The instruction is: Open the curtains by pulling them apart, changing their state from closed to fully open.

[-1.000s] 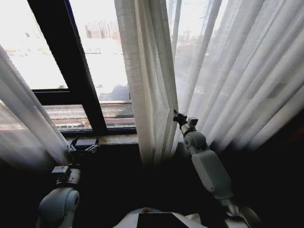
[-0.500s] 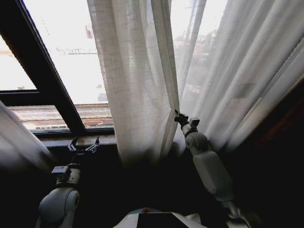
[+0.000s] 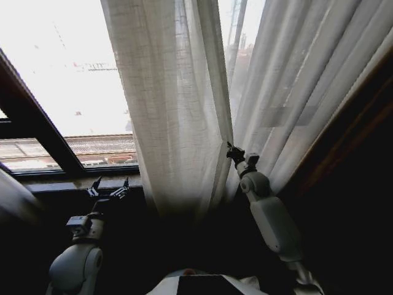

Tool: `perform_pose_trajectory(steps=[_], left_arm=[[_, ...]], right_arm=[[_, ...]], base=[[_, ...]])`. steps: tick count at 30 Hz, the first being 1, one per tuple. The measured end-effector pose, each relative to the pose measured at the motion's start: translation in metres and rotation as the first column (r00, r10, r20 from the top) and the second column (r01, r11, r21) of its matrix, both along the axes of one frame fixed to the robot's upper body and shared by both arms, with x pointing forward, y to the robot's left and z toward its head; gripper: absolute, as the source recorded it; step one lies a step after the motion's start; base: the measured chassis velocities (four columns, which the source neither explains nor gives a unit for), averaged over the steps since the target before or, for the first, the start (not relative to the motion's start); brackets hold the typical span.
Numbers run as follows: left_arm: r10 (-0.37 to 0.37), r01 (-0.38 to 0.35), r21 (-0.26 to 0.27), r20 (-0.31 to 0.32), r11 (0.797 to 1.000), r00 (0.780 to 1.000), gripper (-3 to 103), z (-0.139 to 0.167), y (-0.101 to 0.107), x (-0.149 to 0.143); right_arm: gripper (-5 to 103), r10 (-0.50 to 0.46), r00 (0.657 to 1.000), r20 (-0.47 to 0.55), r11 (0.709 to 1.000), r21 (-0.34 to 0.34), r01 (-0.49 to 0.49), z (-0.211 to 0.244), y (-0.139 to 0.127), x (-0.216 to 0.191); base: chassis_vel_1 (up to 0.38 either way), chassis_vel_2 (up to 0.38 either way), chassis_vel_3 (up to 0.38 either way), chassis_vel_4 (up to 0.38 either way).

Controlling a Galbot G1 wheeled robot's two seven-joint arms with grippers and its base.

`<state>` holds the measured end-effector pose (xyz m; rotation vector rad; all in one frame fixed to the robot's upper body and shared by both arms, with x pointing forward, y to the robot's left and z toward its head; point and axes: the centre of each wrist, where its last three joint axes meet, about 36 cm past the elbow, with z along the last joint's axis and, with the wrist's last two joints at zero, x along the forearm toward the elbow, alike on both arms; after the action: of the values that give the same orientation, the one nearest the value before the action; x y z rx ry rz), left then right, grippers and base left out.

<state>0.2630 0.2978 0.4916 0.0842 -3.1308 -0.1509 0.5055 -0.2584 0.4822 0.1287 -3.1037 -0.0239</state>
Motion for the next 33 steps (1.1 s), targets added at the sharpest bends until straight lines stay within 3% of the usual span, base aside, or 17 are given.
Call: perform_pose_trajectory(steps=[12, 16, 17, 18, 23, 28, 33], left_arm=[[0.001, -0.001, 0.003, 0.001, 1.0, 1.0, 100, 0.001, -0.004, -0.003], [-0.001, 0.001, -0.001, 0.007, 1.0, 1.0, 100, 0.003, -0.006, -0.004], [-0.002, 0.002, -0.002, 0.009, 1.0, 1.0, 100, 0.004, -0.007, -0.004], [-0.002, 0.002, -0.002, 0.009, 1.0, 1.0, 100, 0.004, -0.007, -0.004], [0.003, -0.003, -0.005, 0.009, 1.0, 1.0, 100, 0.004, -0.007, -0.007], [0.003, -0.003, -0.01, 0.012, 1.0, 1.0, 100, 0.003, -0.007, -0.008], [0.009, -0.009, -0.018, 0.015, 1.0, 1.0, 100, 0.002, -0.006, -0.008]], right_arm=[[0, -0.044, 0.999, -0.001, 0.999, -0.013, 0.043, 0.0, -0.019, 0.005], [0, -0.114, 0.993, -0.002, 0.993, -0.029, 0.114, 0.003, -0.05, 0.015], [0, -0.15, 0.989, -0.005, 0.988, -0.031, 0.149, 0.005, -0.068, 0.02], [0, -0.15, 0.989, -0.005, 0.988, -0.031, 0.149, 0.005, -0.068, 0.02], [0, -0.263, 0.965, -0.01, 0.964, -0.049, 0.262, 0.013, -0.128, 0.032], [0, -0.32, 0.947, -0.016, 0.946, -0.053, 0.319, 0.014, -0.156, 0.039], [0, -0.413, 0.91, -0.034, 0.91, -0.054, 0.411, 0.01, -0.188, 0.057]], base=[[0.019, 0.02, -0.018, -0.018], [0.0, 0.0, 0.0, 0.0], [0.0, 0.0, 0.0, 0.0], [0.0, 0.0, 0.0, 0.0], [0.0, 0.0, 0.0, 0.0], [0.0, 0.0, 0.0, 0.0], [0.0, 0.0, 0.0, 0.0]])
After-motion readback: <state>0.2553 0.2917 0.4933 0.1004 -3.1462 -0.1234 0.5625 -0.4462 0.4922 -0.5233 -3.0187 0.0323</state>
